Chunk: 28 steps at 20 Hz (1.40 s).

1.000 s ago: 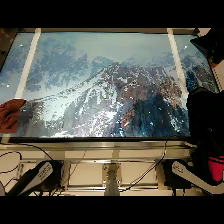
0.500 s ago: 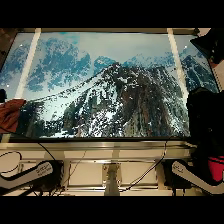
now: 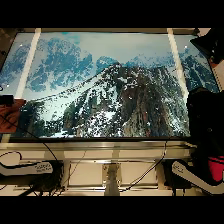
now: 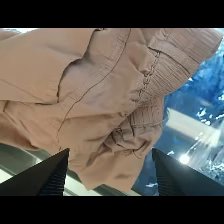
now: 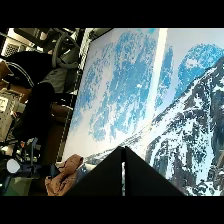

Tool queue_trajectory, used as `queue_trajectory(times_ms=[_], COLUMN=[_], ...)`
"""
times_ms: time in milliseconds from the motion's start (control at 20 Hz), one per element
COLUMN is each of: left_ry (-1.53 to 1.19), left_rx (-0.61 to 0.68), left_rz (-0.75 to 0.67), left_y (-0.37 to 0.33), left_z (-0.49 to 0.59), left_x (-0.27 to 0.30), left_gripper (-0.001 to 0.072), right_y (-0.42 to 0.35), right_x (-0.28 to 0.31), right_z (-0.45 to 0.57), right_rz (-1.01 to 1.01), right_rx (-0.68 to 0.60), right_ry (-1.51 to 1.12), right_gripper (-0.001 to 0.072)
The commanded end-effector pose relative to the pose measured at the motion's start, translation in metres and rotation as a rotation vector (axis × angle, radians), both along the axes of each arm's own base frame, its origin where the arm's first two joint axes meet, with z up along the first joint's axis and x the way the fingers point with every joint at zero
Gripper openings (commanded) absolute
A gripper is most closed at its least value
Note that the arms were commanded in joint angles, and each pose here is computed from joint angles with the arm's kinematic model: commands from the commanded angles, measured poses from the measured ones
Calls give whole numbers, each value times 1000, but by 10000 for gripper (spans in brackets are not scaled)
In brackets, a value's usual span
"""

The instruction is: Fold the clothes and pants, and hang the long-sleeved shirts on hangers.

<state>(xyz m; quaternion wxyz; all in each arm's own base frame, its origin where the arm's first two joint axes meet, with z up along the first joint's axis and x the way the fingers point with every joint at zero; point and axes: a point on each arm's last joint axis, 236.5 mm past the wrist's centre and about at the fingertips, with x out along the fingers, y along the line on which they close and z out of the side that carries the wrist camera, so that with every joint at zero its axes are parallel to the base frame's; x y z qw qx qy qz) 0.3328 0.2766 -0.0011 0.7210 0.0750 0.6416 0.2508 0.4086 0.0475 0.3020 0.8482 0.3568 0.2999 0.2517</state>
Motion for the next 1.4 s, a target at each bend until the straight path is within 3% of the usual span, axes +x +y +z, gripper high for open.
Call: queue_trajectory(times_ms=[0, 350, 400, 450, 700, 850, 1000, 1150, 1350], left_ry=[62, 130, 129, 130, 110, 122, 104, -27, -593], left_rx=[10, 18, 18, 16, 24, 16, 11, -75, -413], left_rz=[-4, 18, 18, 18, 2, 2, -4, -2, -25], left_y=[9, 27, 28, 28, 30, 30, 26, -3, -99], left_z=[-20, -41, -42, -43, -45, -51, -50, -44, 54], left_x=[-4, -18, -17, -18, -10, -11, -6, 22, 131], left_gripper=[596, 589, 549, 420, 362, 9, 9, 9, 8], right_y=[0, 0, 0, 0, 0, 0, 0, 0, -2], right_x=[0, 0, 0, 0, 0, 0, 0, 0, 2], right_z=[0, 0, 0, 0, 0, 0, 0, 0, 1], right_rz=[0, 0, 0, 0, 0, 0, 0, 0, -13], right_rx=[0, 0, 0, 0, 0, 0, 0, 1, -2], right_ry=[0, 1, 0, 0, 0, 0, 0, 0, -5], right_gripper=[23, 24, 23, 23, 23, 24, 23, 23, 23])
